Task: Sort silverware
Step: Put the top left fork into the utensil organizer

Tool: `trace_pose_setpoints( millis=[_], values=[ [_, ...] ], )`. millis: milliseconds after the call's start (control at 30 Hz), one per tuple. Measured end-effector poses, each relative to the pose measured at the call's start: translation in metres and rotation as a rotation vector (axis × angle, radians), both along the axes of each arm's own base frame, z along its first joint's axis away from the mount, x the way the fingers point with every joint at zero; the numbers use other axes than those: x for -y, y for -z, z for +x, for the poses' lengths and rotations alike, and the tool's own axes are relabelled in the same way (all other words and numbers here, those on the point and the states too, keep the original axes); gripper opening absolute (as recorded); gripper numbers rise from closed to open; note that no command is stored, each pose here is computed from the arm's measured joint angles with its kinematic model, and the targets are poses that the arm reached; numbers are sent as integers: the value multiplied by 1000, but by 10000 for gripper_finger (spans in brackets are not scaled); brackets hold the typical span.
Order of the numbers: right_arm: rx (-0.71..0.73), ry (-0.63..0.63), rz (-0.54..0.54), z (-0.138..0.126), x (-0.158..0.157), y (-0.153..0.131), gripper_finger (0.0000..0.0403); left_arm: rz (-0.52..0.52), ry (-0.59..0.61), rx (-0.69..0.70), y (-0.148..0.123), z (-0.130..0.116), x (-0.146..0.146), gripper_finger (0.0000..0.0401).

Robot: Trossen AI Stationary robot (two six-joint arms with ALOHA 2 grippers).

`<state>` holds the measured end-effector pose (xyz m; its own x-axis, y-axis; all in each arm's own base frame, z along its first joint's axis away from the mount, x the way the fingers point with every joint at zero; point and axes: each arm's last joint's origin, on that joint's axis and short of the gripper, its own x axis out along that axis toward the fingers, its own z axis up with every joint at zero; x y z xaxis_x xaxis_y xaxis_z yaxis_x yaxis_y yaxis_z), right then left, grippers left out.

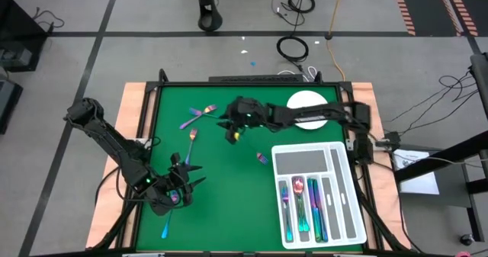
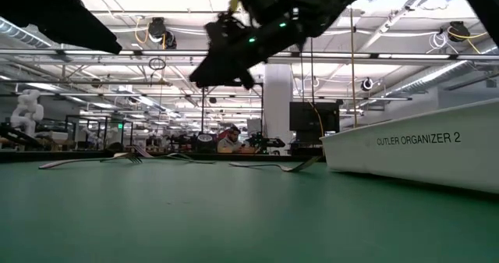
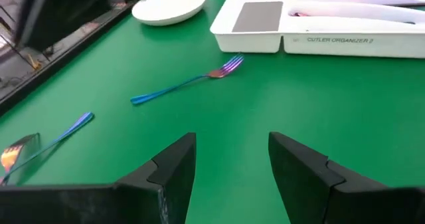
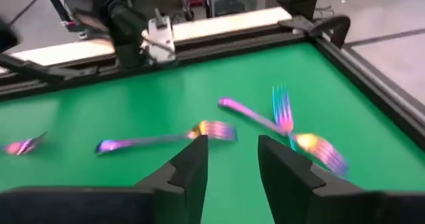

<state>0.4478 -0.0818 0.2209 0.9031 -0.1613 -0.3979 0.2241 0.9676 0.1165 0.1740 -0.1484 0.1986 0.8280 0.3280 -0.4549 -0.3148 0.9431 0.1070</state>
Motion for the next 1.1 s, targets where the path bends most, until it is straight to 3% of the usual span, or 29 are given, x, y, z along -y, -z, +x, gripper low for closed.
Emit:
trace_pose_setpoints(
  millis=[267,433,567,733,933,1100],
  values=[
    [-65,23,-27,57,34,5,133,4,3,-8,0,0,0,192],
    [-193,51,-10,78,59,27,133,-2,15,-24,1,-1,0,192],
    [-261,69,8,85,74,49,133,0,13,-52,-1,-6,-5,192],
    [-310,77,6,85,85,73,133,-103,-108,-67,-7,-24,-22,192],
    [-317,79,-1,84,89,77,133,-177,-273,-103,-3,-45,-35,192],
    [-321,82,6,83,90,78,133,-176,-280,-106,0,-47,-33,192]
  ],
)
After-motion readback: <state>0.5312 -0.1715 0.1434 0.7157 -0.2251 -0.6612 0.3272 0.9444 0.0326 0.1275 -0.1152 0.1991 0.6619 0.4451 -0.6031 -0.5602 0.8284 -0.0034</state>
